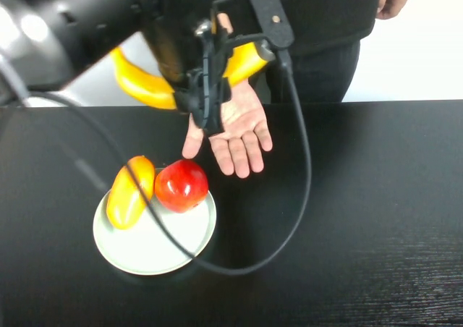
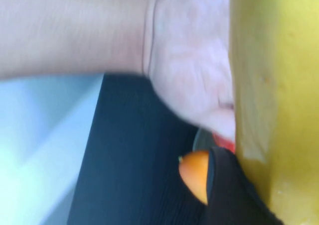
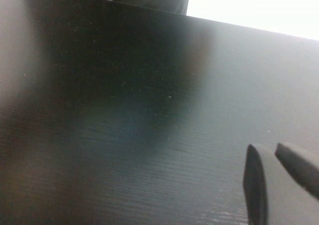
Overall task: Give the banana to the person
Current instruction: Hand the grabbed banana to the person
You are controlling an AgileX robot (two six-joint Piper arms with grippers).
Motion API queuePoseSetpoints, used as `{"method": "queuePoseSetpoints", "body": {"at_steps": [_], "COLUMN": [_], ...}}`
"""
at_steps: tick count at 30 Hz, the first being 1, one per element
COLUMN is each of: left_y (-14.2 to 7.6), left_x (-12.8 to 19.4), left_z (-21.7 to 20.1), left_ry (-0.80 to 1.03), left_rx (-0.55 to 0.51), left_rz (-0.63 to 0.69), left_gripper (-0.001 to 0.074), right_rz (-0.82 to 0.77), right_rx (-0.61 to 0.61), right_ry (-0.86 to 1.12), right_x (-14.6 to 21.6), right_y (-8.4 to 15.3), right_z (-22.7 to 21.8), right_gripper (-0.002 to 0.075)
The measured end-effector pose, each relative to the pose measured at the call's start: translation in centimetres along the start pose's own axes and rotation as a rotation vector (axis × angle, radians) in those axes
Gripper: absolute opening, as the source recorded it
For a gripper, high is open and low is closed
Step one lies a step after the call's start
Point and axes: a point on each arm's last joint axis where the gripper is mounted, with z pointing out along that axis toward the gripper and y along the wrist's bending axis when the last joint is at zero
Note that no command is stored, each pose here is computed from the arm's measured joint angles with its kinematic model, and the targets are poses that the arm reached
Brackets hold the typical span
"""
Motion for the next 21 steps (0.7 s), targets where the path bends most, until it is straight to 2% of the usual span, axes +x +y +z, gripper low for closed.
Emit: {"method": "queuePoseSetpoints", "body": {"at_steps": [11,18,20,21], "left_y": [-1.0,-1.1,-1.1,-1.1], "left_x": [-2.3,-2.4,-2.4,-2.4], "left_z": [6.1,6.4,6.4,6.4], "left_ry": [0.06,0.059,0.059,0.06], "left_rx": [0.103,0.111,0.111,0.111], "left_rz": [0.062,0.065,0.065,0.063], "left_gripper": [0.0283,0.0283,0.0316,0.0363], "right_rz": [0.0,0.0,0.0,0.0], "right_rx": [0.0,0.0,0.0,0.0], "right_ry": [0.0,0.0,0.0,0.0], "right_x": [0.0,0.0,0.0,0.0], "right_y": [0.0,0.0,0.0,0.0], "right_z": [0.0,0.0,0.0,0.0], "right_gripper": [-0.0007,-0.0007,-0.0007,-0.0007]}}
